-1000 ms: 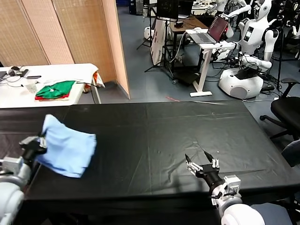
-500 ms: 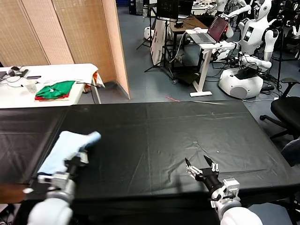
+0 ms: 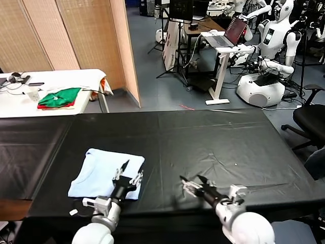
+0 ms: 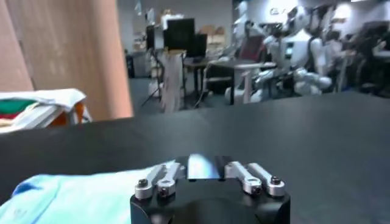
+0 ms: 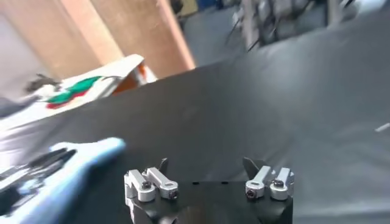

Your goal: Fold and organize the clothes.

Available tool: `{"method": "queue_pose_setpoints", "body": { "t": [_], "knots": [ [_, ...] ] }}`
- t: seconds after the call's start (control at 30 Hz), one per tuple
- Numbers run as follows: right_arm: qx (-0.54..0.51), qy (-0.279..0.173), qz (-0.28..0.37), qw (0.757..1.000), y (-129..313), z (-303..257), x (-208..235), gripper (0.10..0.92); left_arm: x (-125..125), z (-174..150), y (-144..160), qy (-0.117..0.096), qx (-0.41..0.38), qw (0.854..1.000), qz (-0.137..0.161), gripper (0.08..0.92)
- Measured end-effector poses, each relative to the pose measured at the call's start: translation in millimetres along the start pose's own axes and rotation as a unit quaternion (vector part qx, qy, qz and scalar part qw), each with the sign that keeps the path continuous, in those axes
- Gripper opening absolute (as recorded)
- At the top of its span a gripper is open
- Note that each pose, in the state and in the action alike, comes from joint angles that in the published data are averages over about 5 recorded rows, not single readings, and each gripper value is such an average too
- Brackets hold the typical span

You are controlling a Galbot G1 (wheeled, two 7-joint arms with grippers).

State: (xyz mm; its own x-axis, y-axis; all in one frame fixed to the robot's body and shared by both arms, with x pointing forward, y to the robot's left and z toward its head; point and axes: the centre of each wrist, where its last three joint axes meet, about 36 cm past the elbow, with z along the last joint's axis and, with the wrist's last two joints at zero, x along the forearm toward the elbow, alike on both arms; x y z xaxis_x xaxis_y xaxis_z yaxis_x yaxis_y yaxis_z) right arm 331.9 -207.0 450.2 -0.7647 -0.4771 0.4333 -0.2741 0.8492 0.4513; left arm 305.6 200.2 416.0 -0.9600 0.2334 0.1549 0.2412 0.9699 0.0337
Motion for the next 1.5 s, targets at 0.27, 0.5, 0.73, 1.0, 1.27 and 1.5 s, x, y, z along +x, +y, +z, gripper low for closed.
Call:
{"method": "queue_pose_setpoints", "body": {
  "t": [0.27, 0.5, 0.73, 1.0, 1.27, 1.5],
  "knots": [
    [0.0, 0.03, -0.061, 0.998, 35.0, 6.6, -64.9, 0.907, 5.6, -14.2, 28.5, -0.034, -0.044, 0.998, -0.034, 0.906],
    [-0.001, 0.06, -0.102, 0.993, 63.2, 16.4, -119.9, 0.906, 13.6, -19.4, 45.0, -0.041, -0.065, 0.995, -0.062, 0.907],
    [-0.003, 0.078, -0.111, 0.991, 68.5, 22.0, -144.4, 0.727, 15.8, -19.4, 51.0, -0.043, -0.07, 0.993, -0.081, 0.907],
    [-0.001, 0.089, -0.101, 0.991, 62.1, 21.3, -137.8, 0.232, 14.5, -15.5, 53.4, -0.04, -0.07, 0.993, -0.088, 0.907],
    [0.02, 0.073, -0.063, 0.995, 29.4, -2.9, -101.9, 0.142, 12.4, -10.6, 54.0, -0.036, -0.064, 0.993, -0.092, 0.907],
    [0.056, 0.044, -0.015, 0.997, -10.9, -30.6, -72.9, 0.17, 11.7, -5.3, 48.9, -0.028, -0.038, 0.995, -0.087, 0.907]
  ]
}}
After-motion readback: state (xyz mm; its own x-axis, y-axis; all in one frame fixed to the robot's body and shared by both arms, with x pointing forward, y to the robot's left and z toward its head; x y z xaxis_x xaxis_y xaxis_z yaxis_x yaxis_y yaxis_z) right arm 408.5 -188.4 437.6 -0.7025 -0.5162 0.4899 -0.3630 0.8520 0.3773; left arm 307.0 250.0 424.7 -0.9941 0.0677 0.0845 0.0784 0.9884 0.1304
